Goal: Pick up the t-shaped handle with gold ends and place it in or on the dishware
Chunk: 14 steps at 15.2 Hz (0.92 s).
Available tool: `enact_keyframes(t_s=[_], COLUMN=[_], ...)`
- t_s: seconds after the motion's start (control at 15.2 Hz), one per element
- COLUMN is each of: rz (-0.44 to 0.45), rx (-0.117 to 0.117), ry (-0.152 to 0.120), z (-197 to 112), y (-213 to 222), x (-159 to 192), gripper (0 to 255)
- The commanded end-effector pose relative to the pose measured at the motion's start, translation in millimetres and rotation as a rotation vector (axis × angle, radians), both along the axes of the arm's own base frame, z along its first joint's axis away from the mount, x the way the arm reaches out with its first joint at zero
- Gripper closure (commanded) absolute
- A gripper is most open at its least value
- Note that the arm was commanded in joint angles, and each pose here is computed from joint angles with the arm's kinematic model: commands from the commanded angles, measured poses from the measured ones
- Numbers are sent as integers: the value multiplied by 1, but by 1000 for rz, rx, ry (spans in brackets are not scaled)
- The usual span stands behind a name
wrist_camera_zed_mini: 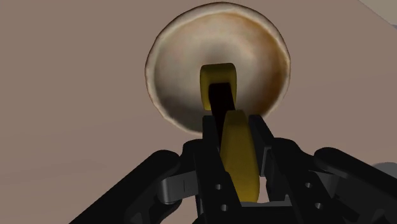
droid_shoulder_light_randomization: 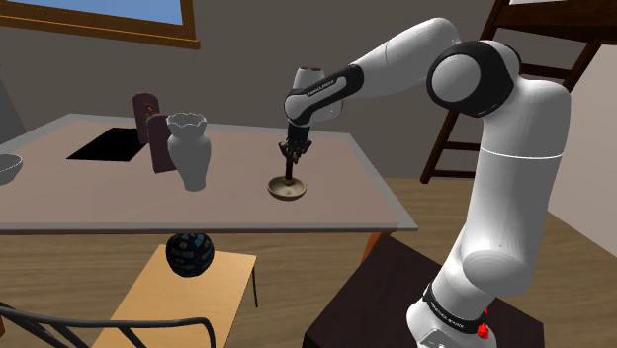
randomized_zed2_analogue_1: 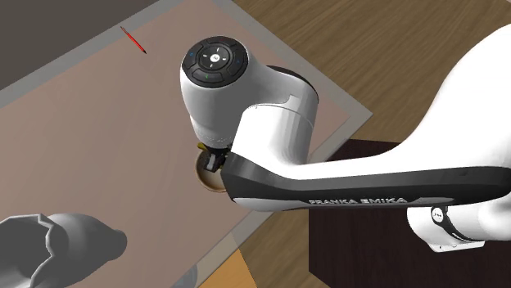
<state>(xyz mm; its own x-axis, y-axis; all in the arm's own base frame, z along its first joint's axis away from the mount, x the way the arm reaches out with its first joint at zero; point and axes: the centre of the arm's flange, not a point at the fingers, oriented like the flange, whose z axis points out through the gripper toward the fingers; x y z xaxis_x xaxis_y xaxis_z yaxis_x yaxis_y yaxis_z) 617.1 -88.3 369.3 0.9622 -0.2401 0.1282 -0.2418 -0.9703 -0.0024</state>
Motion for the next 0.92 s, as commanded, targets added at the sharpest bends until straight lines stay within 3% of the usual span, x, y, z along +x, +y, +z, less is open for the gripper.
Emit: enact_keyframes(t_s=[0.0,0.33,0.4,0.73,0.86], rz=[0,0,0,0,0], rx=[0,0,0,0,0], ry=[-1,-1,-1,-1,-1], z=[-1,-1,-1,-1,25], y=[0,0,0,0,1], x=[0,0,0,0,-4], gripper=[255,255,0,0,0])
